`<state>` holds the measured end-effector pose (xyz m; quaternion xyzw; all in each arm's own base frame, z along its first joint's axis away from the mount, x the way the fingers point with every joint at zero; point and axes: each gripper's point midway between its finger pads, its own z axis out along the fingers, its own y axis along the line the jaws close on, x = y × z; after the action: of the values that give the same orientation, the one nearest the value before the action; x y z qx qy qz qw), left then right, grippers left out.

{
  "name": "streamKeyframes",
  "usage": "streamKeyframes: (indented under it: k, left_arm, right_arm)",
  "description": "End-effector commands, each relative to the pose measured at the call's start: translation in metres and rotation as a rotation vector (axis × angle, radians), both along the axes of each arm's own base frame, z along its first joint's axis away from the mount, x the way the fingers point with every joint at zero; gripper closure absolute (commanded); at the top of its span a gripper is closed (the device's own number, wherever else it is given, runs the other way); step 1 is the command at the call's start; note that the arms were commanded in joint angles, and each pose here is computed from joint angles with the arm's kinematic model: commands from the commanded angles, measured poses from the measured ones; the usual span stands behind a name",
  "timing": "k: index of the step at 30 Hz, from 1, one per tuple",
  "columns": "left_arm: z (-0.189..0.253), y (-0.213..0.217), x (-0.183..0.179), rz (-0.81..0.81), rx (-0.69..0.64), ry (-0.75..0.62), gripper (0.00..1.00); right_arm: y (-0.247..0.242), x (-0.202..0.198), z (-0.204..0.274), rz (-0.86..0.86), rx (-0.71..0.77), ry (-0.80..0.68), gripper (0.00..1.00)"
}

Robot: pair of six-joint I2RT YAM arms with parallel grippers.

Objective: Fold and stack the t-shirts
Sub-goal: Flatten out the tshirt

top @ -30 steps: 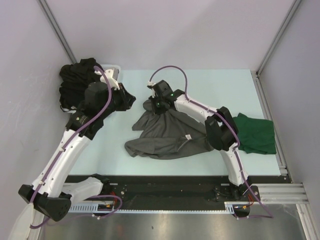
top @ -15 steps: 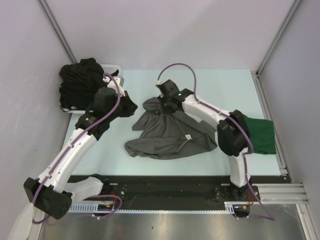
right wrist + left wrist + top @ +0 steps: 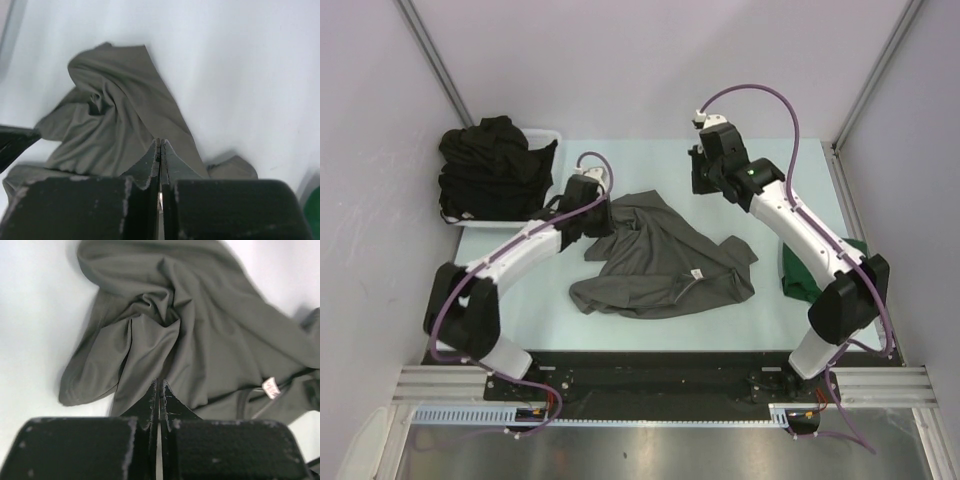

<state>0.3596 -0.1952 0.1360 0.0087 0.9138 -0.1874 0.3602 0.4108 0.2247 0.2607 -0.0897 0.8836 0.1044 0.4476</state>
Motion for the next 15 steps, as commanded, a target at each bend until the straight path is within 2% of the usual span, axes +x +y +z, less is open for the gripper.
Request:
streamKeyframes:
  k: [1,7,15]
  left_arm:
    - [-0.009,-0.03,0.023,-0.042,-0.001,-0.001,1.0]
    - [-0.04,-0.043,0.034,-0.067,0.064,0.073,1.0]
    - [-0.082,-0.039,0.03,-0.05,0.146,0.212,1.0]
  right_arm:
    - [-0.018,-0.016,0.001,-0.011,-0.032,0.012,1.0]
    - [-0.027,-0.024,0.0,-0.027,-0.024,0.02,1.0]
    - [-0.035,-0.028,0.007,-0.04,-0.016,0.012,1.0]
